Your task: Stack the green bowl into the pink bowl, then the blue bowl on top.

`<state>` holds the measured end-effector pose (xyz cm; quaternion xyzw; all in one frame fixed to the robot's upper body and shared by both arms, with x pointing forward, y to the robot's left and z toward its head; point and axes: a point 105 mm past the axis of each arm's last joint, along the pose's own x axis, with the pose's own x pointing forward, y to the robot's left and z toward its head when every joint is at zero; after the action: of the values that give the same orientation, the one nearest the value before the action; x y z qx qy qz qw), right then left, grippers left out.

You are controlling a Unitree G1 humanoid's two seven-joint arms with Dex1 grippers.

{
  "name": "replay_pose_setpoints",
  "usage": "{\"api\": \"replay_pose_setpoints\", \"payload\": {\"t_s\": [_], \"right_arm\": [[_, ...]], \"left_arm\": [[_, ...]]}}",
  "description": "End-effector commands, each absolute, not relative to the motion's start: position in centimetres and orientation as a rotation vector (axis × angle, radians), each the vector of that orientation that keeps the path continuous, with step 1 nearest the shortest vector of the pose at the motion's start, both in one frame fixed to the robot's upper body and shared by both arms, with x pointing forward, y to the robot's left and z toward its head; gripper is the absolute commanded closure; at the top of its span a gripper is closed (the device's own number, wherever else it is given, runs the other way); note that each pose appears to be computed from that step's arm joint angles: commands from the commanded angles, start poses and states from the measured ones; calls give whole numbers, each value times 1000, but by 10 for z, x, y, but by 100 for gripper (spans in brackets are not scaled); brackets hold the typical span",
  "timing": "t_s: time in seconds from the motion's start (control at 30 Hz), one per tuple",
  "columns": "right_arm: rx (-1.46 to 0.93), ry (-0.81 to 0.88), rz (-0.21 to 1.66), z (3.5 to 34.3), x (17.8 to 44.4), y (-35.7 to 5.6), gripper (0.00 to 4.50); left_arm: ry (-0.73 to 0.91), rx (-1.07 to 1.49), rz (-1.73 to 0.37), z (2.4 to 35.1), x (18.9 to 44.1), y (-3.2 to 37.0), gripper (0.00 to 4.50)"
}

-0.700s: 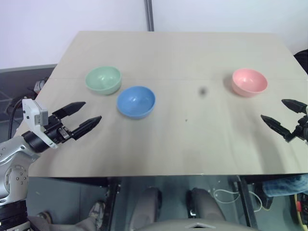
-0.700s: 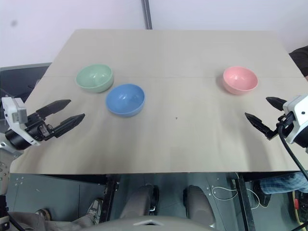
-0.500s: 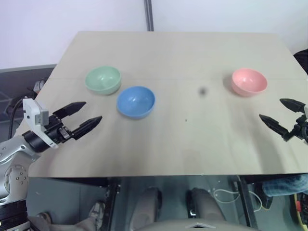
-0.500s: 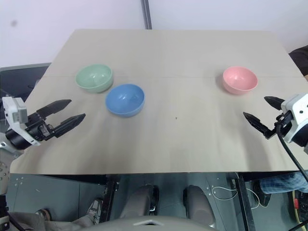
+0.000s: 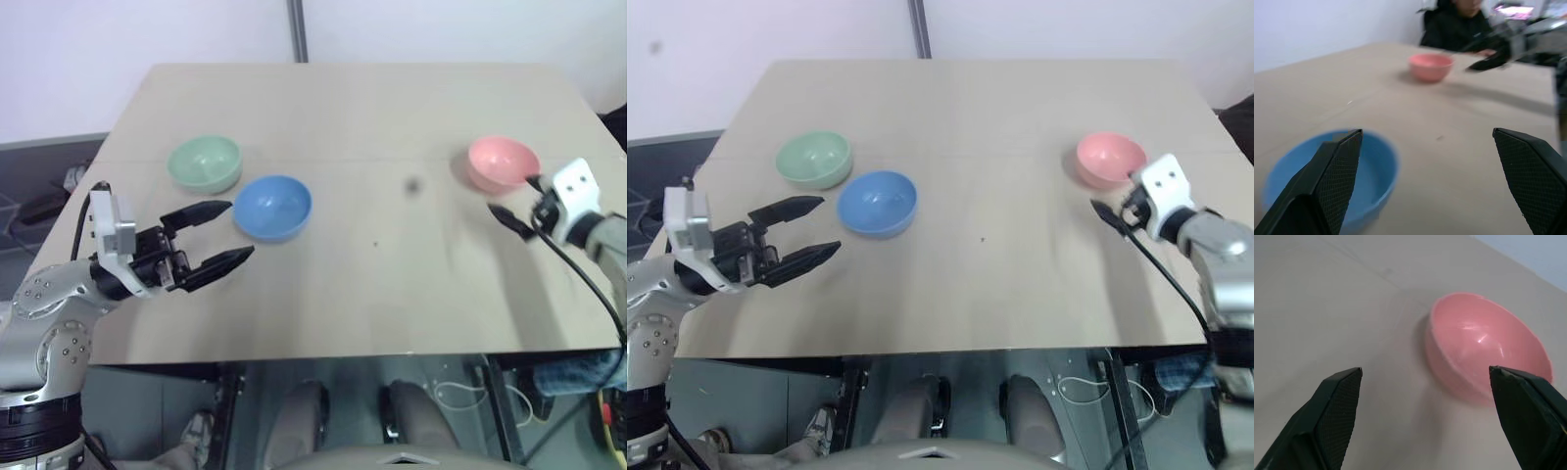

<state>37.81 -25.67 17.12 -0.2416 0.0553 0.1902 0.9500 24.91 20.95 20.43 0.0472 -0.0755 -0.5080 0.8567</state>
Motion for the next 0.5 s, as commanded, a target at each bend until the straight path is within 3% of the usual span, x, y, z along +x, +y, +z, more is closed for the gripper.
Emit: {"api": "replay_pose_setpoints", "payload": {"t_s": [0.03, 0.17, 0.37, 0.43, 0.5], "right_arm": [[-552, 126, 350, 177, 408, -265, 0], [-612, 227, 396, 161, 425, -264, 0], [-647, 278, 458, 154, 429, -263, 277], [-667, 266, 464, 155, 430, -260, 326], [-687, 245, 477, 158, 431, -257, 402]], "left_arm": [[-197, 134, -1124, 213, 243, 201, 3], [-212, 143, -1107, 216, 243, 200, 3], [-209, 138, -1070, 213, 235, 202, 0], [-208, 138, -1060, 212, 234, 203, 0], [-207, 138, -1052, 212, 234, 203, 0]]}}
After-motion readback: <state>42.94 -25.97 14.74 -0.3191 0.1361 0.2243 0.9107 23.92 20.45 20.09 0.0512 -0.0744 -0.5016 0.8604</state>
